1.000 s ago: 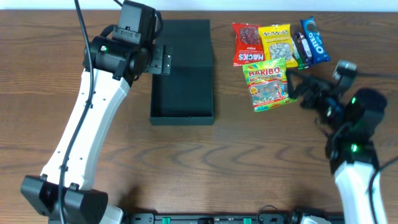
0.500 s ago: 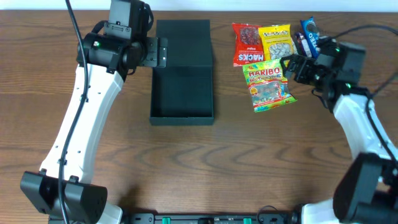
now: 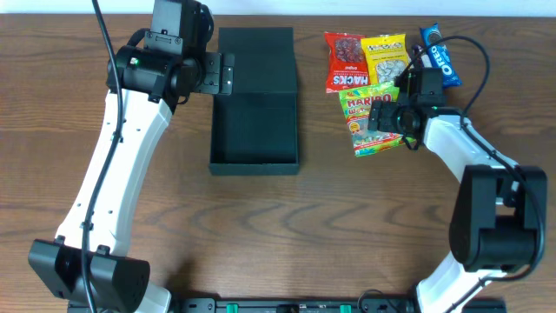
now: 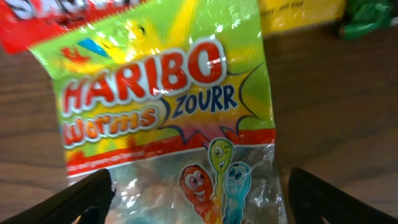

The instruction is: Pack container

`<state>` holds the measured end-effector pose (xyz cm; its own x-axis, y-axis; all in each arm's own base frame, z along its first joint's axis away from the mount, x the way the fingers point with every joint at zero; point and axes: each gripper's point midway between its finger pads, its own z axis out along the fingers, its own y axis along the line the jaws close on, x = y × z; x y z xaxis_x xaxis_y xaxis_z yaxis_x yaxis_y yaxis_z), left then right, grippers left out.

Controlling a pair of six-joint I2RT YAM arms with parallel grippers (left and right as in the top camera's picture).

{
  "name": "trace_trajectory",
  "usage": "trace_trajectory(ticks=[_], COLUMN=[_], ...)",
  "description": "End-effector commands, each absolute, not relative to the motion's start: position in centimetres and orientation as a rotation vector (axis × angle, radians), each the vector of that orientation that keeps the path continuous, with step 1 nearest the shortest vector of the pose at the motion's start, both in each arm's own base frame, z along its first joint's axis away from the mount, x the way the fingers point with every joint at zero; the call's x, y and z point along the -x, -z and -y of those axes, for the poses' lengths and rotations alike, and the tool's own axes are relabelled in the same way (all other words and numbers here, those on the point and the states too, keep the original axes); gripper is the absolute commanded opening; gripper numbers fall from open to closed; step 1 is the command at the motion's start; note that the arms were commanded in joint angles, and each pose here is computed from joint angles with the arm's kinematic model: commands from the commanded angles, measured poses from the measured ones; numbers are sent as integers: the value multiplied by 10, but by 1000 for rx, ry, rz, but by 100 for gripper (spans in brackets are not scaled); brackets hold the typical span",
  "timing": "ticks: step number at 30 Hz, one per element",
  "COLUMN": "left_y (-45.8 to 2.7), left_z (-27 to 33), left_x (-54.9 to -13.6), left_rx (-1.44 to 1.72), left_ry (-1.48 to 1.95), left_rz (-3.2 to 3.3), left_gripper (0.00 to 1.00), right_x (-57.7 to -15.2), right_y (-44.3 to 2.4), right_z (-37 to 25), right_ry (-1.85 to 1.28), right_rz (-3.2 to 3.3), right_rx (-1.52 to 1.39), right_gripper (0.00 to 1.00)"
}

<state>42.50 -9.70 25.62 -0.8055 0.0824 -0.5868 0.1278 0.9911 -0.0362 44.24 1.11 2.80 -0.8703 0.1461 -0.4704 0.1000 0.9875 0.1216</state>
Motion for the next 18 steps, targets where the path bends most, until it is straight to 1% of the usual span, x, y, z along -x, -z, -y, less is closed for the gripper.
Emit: trace_trajectory(ticks=[1, 2, 3, 6, 8, 10, 11, 12, 15, 18], left_y=[-251, -251, -251, -251, -250, -250, -250, -250, -252, -258], left_z=[95, 95, 95, 95, 94, 93, 90, 86, 67, 45], left_x=[-425, -425, -425, -424, -424, -424, -425, -425, -426, -427], left_rx=[-172, -175, -182, -194, -199, -198, -189, -178, -119, -48], left_ry=[84, 83, 80, 75, 72, 71, 67, 64, 47, 31], left_rz=[-2525, -2526, -2526, -2527, -2528, -2528, -2529, -2531, -2536, -2523], left_gripper=[95, 95, 95, 95, 95, 95, 95, 95, 95, 95], right_x=[-445, -443, -442, -438, -435, -432, -431, -431, -431, -441], right_y=[-19, -14, -10, -1, 3, 4, 4, 4, -12, -52], right_z=[-6, -4, -3, -3, -4, -5, -6, -7, -15, -27], right_ry=[-39, -19, -8, -3, -1, -1, -3, -7, -60, -105], right_rz=[-2650, -2661, -2671, -2699, -2716, -2729, -2733, -2736, -2735, -2687], right_rx=[-168, -171, -171, -172, -172, -169, -172, -193, -213, -220], right_gripper=[84, 80, 73, 47, 25, 12, 3, 1, 1, 1])
